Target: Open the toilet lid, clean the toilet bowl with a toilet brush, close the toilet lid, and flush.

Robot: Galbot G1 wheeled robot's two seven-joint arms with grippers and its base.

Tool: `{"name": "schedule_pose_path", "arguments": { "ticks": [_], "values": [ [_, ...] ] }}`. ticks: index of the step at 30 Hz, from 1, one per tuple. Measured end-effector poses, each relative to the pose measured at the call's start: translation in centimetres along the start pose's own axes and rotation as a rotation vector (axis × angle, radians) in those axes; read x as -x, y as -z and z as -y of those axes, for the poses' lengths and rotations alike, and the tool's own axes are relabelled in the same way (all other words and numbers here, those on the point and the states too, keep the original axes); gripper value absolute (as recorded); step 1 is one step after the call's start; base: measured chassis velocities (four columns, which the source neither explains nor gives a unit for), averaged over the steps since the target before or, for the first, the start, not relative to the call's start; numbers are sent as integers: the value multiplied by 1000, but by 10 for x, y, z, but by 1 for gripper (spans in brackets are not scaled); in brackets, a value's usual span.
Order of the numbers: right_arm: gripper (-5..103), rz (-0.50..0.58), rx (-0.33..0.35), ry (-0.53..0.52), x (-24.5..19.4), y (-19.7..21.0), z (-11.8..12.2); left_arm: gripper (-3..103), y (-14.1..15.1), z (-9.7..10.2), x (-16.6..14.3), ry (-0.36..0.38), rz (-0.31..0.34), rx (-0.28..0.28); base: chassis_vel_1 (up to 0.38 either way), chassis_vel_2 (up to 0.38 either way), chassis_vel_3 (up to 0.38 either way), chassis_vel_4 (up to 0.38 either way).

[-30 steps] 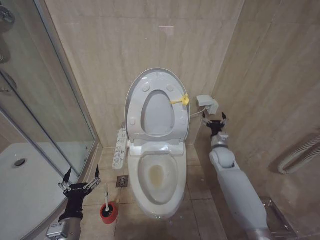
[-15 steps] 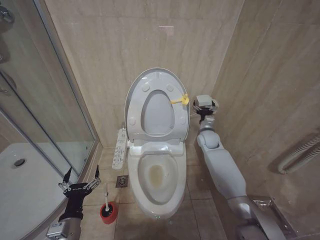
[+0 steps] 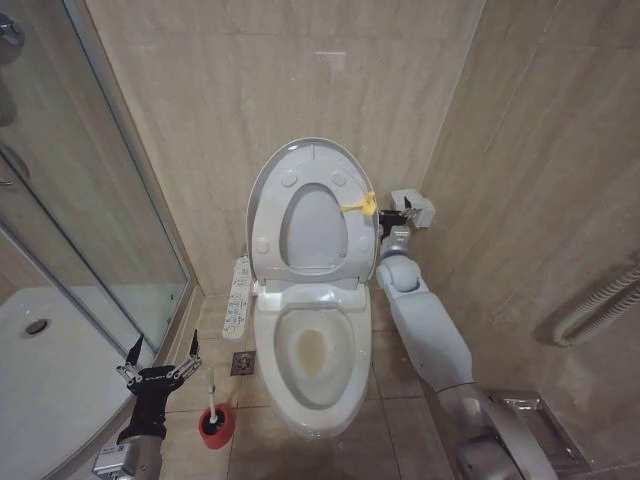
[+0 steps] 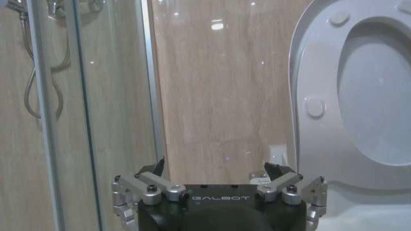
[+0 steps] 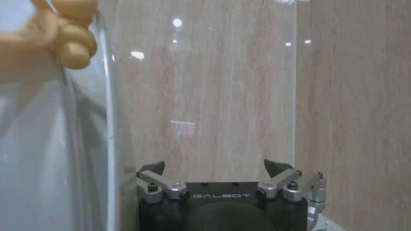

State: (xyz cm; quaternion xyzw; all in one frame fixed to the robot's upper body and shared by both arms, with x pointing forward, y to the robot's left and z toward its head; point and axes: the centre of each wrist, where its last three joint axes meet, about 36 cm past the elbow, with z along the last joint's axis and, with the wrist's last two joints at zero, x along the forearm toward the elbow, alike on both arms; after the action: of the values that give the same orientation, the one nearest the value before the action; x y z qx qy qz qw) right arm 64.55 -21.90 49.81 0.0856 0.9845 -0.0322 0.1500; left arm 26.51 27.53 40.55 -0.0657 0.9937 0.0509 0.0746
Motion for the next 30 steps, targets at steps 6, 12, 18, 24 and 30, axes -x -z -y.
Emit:
{"name": "schedule_pose_path", "arguments": {
  "ticks": [6, 12, 18, 24, 30],
  "values": [
    [100, 15, -16, 33, -18, 1, 4, 100, 0, 0, 0, 0, 0, 0, 0, 0, 0, 0],
    [100, 11, -45, 63, -40, -8, 19, 100, 0, 0, 0, 0, 0, 0, 0, 0, 0, 0],
    [100, -1, -80, 119, -88, -26, 42, 100, 0, 0, 0, 0, 0, 0, 0, 0, 0, 0],
    [100, -55, -84, 136, -139, -45, 54, 100, 0, 0, 0, 0, 0, 0, 0, 0, 0, 0],
    [100, -113, -72, 120, -196, -55, 67, 100, 0, 0, 0, 0, 0, 0, 0, 0, 0, 0]
  ]
}}
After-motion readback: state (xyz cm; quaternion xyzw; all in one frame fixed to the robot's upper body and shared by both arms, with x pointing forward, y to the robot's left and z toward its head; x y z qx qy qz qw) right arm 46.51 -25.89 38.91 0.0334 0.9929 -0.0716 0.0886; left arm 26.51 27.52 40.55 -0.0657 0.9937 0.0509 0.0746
